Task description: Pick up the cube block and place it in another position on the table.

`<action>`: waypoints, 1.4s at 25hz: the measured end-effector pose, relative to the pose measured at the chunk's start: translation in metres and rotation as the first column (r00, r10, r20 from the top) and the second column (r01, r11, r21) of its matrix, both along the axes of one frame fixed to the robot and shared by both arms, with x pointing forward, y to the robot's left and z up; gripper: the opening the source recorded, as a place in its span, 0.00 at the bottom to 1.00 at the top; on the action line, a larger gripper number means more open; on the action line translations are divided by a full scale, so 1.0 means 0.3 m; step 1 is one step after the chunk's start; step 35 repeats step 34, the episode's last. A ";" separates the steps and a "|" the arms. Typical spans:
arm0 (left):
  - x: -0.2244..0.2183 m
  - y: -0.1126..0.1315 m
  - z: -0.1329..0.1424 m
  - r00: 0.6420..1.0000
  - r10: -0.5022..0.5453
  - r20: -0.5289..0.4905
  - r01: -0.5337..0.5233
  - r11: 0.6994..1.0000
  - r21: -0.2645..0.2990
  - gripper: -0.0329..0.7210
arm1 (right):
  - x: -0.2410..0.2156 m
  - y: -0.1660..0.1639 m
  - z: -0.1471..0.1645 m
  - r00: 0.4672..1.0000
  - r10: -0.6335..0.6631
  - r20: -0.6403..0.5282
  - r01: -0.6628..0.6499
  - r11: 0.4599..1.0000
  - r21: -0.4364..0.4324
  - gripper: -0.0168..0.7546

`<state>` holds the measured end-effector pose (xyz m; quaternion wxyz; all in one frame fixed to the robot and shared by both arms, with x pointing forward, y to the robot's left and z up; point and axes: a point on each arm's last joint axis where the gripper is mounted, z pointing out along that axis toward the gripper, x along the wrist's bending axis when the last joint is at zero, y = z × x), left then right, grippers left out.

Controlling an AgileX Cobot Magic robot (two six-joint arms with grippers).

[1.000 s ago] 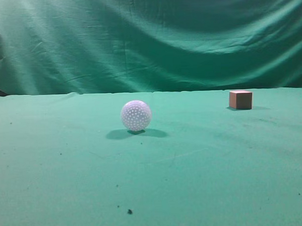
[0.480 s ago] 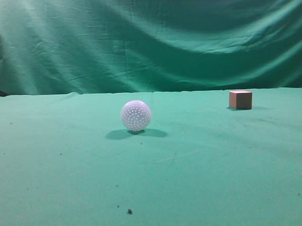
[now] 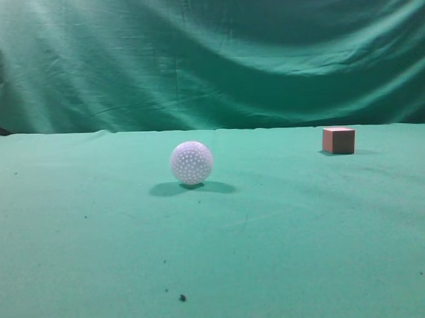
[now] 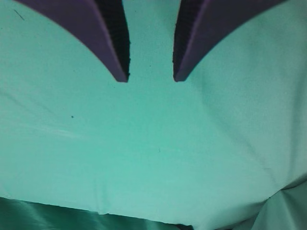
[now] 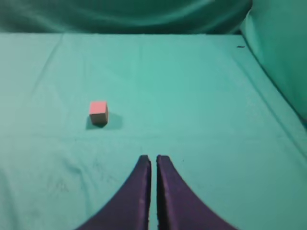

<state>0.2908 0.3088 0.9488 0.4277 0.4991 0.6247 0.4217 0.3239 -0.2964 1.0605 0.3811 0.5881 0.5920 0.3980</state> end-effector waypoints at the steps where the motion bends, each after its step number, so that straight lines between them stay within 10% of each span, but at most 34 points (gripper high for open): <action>1: 0.000 0.000 0.000 1.000 0.000 0.000 0.000 1.000 0.000 0.39 | -0.015 -0.005 -0.036 0.999 -0.021 0.031 0.020 1.000 0.013 0.02; 11: 0.000 0.000 0.000 1.000 0.000 0.000 0.000 1.000 0.000 0.39 | -0.107 -0.014 -0.379 0.988 -0.118 0.096 0.105 0.987 0.123 0.02; 35: 0.000 0.000 0.000 1.000 0.000 0.000 0.000 1.000 0.000 0.39 | -0.110 -0.013 -0.383 0.990 -0.113 0.081 0.103 0.988 0.118 0.02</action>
